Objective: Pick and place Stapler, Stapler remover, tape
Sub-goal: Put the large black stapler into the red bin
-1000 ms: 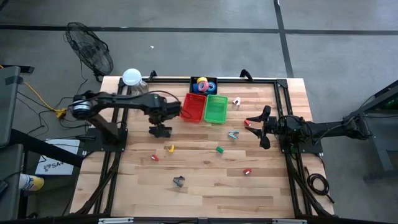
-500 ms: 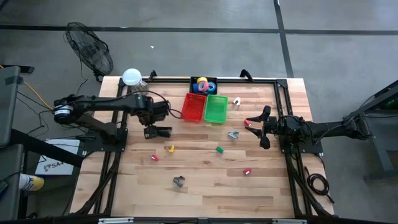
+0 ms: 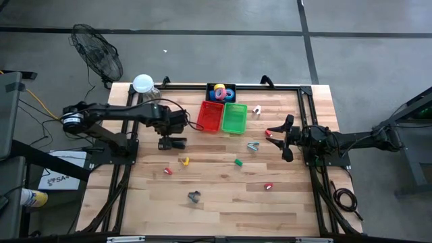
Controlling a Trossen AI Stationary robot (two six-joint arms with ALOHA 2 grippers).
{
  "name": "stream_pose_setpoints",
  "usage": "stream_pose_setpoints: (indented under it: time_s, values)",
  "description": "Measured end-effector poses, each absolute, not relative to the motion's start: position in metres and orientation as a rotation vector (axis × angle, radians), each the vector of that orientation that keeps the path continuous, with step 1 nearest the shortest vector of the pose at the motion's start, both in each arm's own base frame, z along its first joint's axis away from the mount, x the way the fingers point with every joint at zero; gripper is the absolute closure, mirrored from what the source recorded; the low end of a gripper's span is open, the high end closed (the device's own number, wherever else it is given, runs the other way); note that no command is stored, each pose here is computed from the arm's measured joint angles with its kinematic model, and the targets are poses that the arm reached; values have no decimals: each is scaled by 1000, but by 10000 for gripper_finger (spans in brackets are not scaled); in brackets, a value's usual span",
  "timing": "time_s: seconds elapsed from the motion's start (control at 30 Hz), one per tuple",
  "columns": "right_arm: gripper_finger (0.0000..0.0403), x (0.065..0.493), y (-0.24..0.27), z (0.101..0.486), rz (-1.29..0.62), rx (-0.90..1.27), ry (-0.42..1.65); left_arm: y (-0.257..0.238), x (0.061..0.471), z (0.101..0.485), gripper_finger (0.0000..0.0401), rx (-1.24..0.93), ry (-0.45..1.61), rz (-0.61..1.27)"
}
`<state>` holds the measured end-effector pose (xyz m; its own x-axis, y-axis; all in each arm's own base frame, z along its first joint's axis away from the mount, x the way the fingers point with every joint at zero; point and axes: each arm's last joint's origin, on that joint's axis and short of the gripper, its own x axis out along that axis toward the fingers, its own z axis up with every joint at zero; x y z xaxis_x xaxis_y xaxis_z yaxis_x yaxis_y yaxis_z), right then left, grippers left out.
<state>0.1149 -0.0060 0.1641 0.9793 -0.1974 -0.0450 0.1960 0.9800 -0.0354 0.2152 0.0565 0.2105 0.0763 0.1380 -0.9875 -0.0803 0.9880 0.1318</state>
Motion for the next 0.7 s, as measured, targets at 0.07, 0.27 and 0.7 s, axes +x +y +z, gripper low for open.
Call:
stream_pose_setpoints:
  time_s: [0.07, 0.27, 0.7]
  values:
    - [217, 115, -6, 164, -198, -31, 52, 55, 212, 204, 114, 39, 1509, 155]
    - [217, 115, -6, 163, -198, -32, 58, 56, 215, 201, 105, 27, 1502, 142]
    - [217, 115, -6, 163, -198, -32, 62, 56, 215, 201, 105, 23, 1500, 138]
